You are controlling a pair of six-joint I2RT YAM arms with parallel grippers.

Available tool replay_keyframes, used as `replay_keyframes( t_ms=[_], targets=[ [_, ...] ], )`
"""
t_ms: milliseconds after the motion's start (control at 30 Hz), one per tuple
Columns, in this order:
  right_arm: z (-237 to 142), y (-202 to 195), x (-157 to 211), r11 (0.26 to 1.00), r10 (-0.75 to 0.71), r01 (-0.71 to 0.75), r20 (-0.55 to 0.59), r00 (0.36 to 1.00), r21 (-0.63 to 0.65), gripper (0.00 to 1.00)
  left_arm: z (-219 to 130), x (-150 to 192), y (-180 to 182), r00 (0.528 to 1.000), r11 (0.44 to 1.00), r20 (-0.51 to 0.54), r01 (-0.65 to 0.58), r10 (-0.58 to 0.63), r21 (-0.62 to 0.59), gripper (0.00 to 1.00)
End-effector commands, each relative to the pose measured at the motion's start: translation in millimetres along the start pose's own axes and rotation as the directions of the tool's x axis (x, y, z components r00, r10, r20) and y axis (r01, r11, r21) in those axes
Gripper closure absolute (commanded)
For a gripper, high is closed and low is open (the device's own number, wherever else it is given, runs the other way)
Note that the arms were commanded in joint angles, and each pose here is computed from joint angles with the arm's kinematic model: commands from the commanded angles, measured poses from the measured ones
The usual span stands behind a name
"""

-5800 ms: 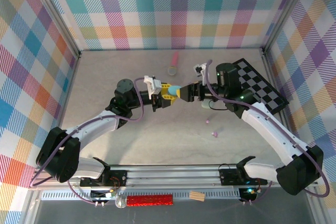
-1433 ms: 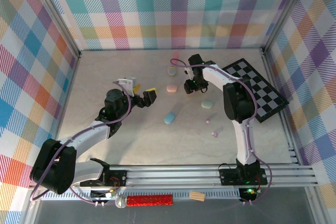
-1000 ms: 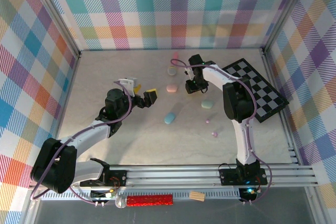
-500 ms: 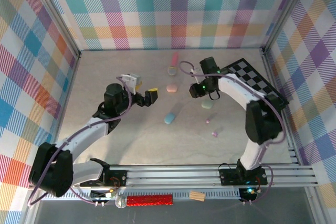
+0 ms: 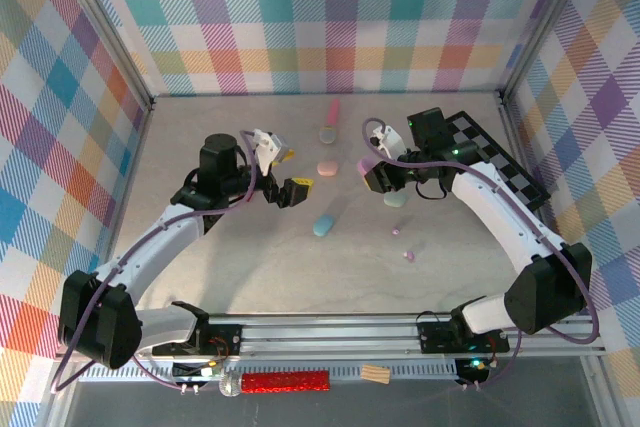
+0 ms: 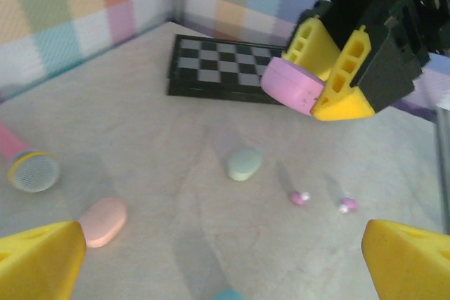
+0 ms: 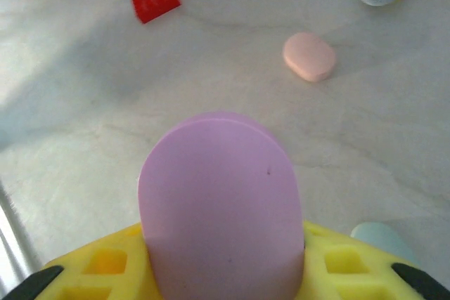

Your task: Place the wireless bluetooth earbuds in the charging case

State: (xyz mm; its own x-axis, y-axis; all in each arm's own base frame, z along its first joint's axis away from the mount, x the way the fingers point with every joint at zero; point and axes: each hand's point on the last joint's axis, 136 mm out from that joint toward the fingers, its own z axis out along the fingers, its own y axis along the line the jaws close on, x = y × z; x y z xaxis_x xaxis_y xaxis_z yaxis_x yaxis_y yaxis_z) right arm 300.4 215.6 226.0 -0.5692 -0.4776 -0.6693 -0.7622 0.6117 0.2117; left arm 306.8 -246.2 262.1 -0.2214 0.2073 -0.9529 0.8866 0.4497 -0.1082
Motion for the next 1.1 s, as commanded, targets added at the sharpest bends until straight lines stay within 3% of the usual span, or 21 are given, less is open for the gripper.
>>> replay_keyframes(
  t_ms=[0, 200, 467, 667, 1067],
  targets=[
    [-16.9, 38.7, -10.0, 0.984, -0.116, 0.117, 0.017, 0.993, -0.134, 0.66, 4.8, 0.3, -35.9, 0.996, 0.974, -0.024, -0.076, 0.083, 0.213, 0.0],
    [-23.3, 84.8, -19.0, 0.937, -0.248, 0.243, 0.012, 0.969, -0.251, 0.66, 16.5, -1.1, -70.8, 0.993, 0.923, 0.007, -0.111, 0.116, 0.368, 0.01],
    [-24.1, 127.4, -20.7, 0.86, -0.358, 0.339, 0.022, 0.933, -0.381, 0.67, 11.4, -3.8, -89.5, 0.994, 0.893, 0.01, -0.103, 0.11, 0.438, 0.09],
    [-21.0, 136.0, -16.6, 0.838, -0.386, 0.354, 0.008, 0.923, -0.416, 0.67, 5.4, -8.7, -103.6, 0.995, 0.865, 0.016, -0.096, 0.101, 0.493, 0.14],
    [-16.5, 134.9, -13.5, 0.834, -0.401, 0.36, -0.011, 0.916, -0.418, 0.67, 2.9, -14.2, -117.8, 0.996, 0.829, 0.013, -0.077, 0.084, 0.554, 0.36]
  ],
)
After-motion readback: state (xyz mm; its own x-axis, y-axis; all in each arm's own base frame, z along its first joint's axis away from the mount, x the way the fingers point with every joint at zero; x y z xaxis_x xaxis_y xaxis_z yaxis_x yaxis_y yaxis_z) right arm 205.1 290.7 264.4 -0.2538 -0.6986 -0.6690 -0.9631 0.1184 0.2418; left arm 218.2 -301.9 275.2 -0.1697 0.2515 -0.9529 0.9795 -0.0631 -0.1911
